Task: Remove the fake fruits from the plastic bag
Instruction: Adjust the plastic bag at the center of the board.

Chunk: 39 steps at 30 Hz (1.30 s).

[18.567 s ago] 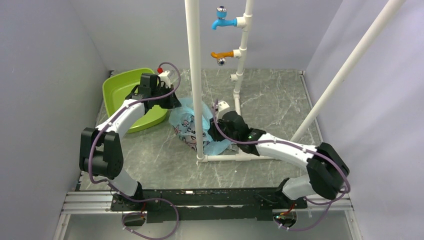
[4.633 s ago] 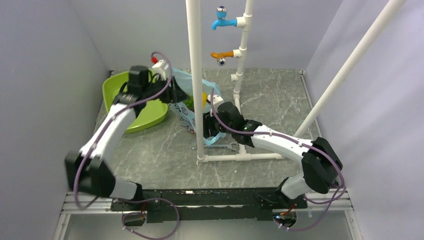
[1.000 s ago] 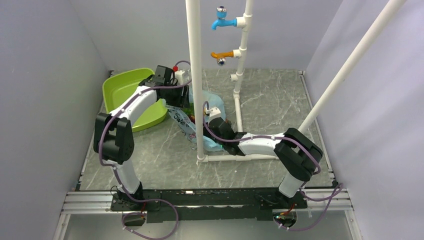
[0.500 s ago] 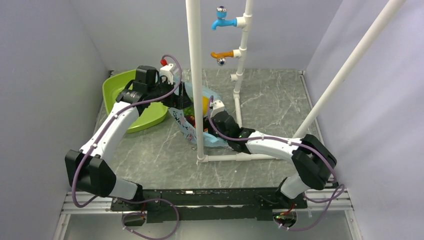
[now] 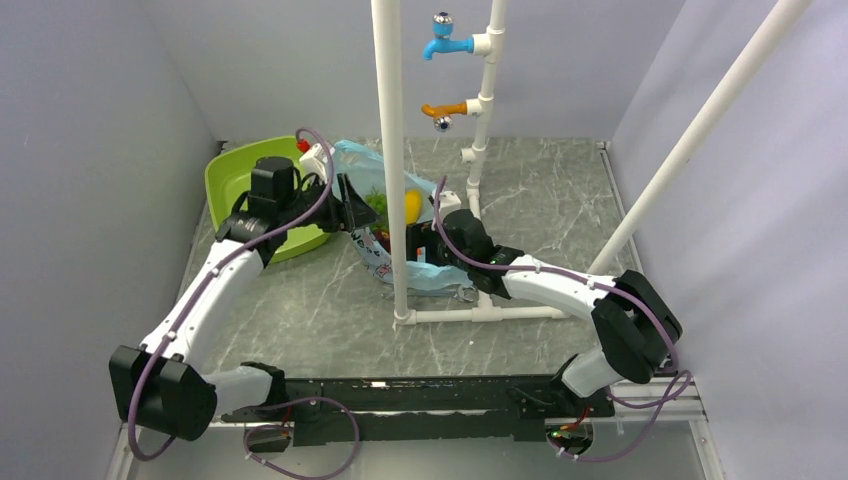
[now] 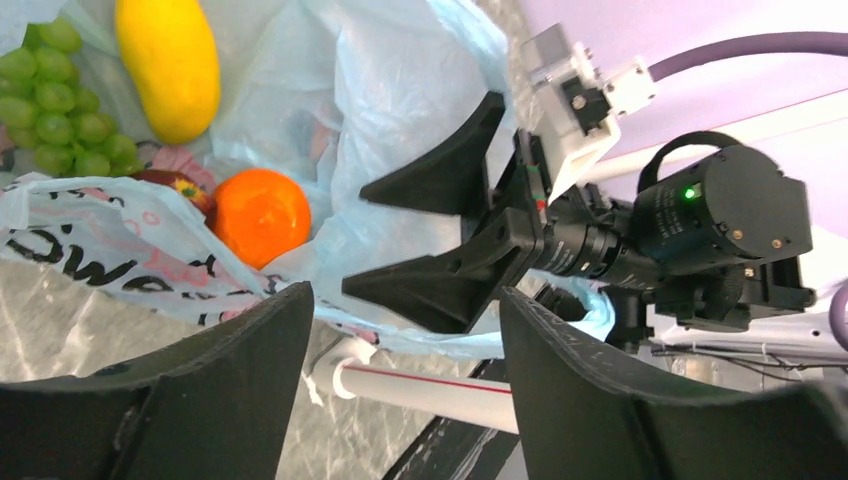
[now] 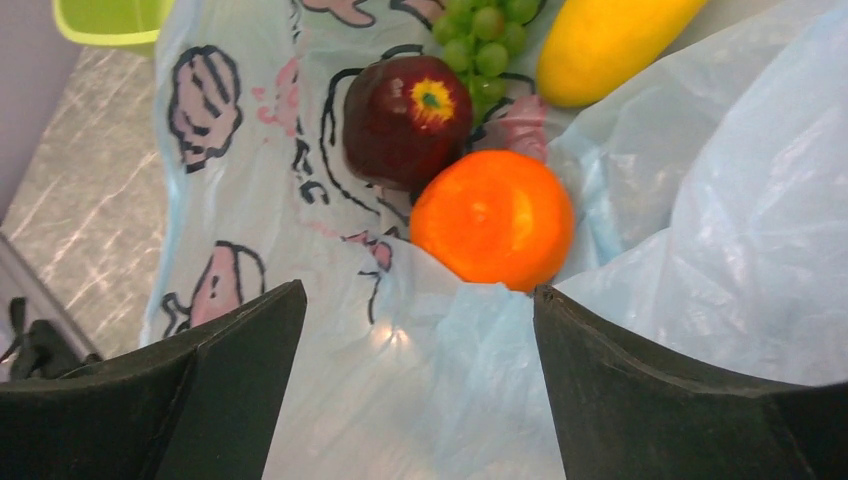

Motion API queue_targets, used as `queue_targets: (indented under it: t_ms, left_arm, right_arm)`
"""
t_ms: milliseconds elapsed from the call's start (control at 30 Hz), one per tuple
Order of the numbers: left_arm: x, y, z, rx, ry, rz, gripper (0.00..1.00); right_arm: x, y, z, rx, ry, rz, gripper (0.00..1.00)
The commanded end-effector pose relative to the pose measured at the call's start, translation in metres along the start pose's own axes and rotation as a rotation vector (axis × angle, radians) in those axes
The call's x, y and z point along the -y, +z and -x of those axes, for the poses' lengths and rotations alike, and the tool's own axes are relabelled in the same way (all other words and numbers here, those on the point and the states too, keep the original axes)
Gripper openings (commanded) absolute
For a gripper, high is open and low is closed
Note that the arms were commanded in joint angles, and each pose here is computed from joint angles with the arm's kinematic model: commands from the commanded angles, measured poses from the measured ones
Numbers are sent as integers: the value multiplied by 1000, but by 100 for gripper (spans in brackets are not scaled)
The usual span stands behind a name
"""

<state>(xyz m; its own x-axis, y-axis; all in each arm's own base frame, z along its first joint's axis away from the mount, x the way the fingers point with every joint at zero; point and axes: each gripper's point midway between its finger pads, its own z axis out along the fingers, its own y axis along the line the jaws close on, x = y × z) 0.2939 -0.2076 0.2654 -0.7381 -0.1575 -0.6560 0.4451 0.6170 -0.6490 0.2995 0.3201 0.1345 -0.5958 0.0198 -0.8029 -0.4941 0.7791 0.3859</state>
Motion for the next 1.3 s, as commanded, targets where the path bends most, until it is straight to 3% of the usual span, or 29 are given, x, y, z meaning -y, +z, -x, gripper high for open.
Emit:
queue_targets:
  t_ms: [0, 133, 400, 533, 667, 900, 933, 1067, 1267]
  left_arm:
    - [7, 11, 12, 111, -62, -67, 70]
    - [-21, 42, -2, 80, -101, 6, 60]
    - [-47, 88, -62, -51, -77, -12, 57]
    - [-67, 88, -86, -149, -16, 119, 56]
    - [-92, 77, -104, -160, 9, 233, 55]
    - [-131, 72, -158, -202, -23, 325, 53]
    - [-135, 72, -165, -203, -33, 331, 53]
    - [-141, 74, -181, -187, -46, 315, 53]
    - [-157, 72, -186, -203, -15, 386, 57]
  right_arm:
    - [-30, -5, 18, 23, 70, 109, 84]
    - [-28, -9, 19, 21, 62, 99, 79]
    - [-9, -23, 32, 45, 78, 75, 74]
    - [2, -32, 46, 77, 77, 57, 74]
    - [9, -31, 51, 77, 68, 43, 74]
    - [-37, -25, 20, 72, -42, 312, 70]
    - [-37, -20, 13, 71, -53, 299, 68]
    - [-14, -1, -13, -10, 21, 175, 36]
    - [11, 10, -43, -57, 10, 93, 32]
